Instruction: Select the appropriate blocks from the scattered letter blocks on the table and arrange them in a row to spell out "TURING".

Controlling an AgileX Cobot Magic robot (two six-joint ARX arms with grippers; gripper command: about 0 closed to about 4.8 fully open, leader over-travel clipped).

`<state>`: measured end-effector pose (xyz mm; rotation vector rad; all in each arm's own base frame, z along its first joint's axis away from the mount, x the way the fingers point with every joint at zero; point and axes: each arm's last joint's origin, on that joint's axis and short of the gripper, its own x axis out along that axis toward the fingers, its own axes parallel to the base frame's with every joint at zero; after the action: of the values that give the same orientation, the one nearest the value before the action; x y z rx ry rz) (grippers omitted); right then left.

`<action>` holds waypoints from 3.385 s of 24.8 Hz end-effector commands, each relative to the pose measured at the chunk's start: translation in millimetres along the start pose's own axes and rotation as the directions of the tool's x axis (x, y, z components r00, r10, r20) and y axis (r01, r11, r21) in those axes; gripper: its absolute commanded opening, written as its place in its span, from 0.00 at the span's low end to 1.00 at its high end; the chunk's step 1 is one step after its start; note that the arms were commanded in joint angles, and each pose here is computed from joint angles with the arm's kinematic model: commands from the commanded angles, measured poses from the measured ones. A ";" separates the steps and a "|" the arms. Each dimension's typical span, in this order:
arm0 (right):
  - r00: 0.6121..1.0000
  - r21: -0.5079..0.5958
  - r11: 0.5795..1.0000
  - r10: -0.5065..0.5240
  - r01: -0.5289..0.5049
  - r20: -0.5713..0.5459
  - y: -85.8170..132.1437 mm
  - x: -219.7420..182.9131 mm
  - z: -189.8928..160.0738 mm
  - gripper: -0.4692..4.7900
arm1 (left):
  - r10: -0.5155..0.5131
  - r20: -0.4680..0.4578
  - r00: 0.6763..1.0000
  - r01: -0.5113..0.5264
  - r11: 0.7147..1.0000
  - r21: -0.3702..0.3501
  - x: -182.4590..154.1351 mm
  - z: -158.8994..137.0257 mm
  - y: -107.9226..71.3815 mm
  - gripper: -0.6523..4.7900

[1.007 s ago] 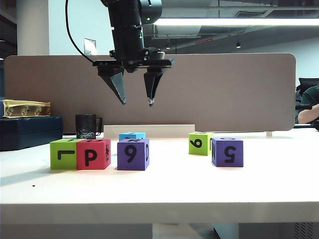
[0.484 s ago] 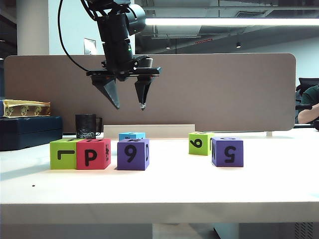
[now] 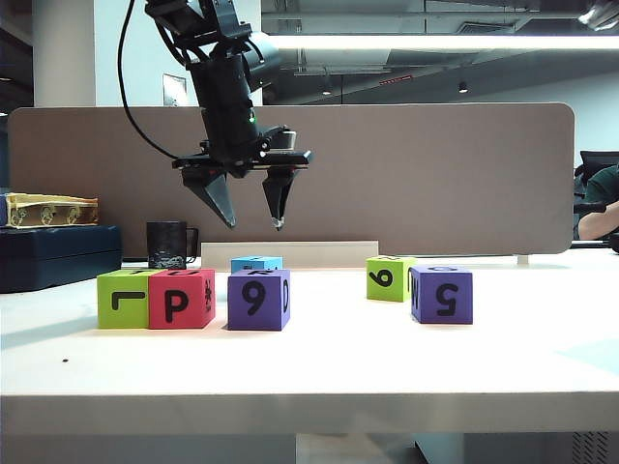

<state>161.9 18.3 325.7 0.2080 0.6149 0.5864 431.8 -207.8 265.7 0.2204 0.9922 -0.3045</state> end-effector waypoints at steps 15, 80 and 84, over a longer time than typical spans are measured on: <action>1.000 -0.033 0.999 0.030 -0.030 0.008 -12.9 33.1 36.1 0.09 | 0.016 0.065 0.998 -0.017 1.000 0.018 36.8 5.1 12.3 0.77; 0.999 -0.045 0.998 0.047 -0.047 0.000 -8.9 35.9 35.7 0.09 | -0.079 -0.381 0.921 0.027 0.990 -0.139 17.7 -34.0 -119.1 0.55; 0.999 -0.045 0.998 0.047 -0.047 0.000 -8.9 35.9 35.7 0.09 | -0.076 -0.399 0.914 0.027 0.991 -0.128 19.7 -36.1 -119.3 0.57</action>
<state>211.0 30.8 330.6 0.1889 0.6184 0.6375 373.8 -310.6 224.3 0.1413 1.4096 -0.2435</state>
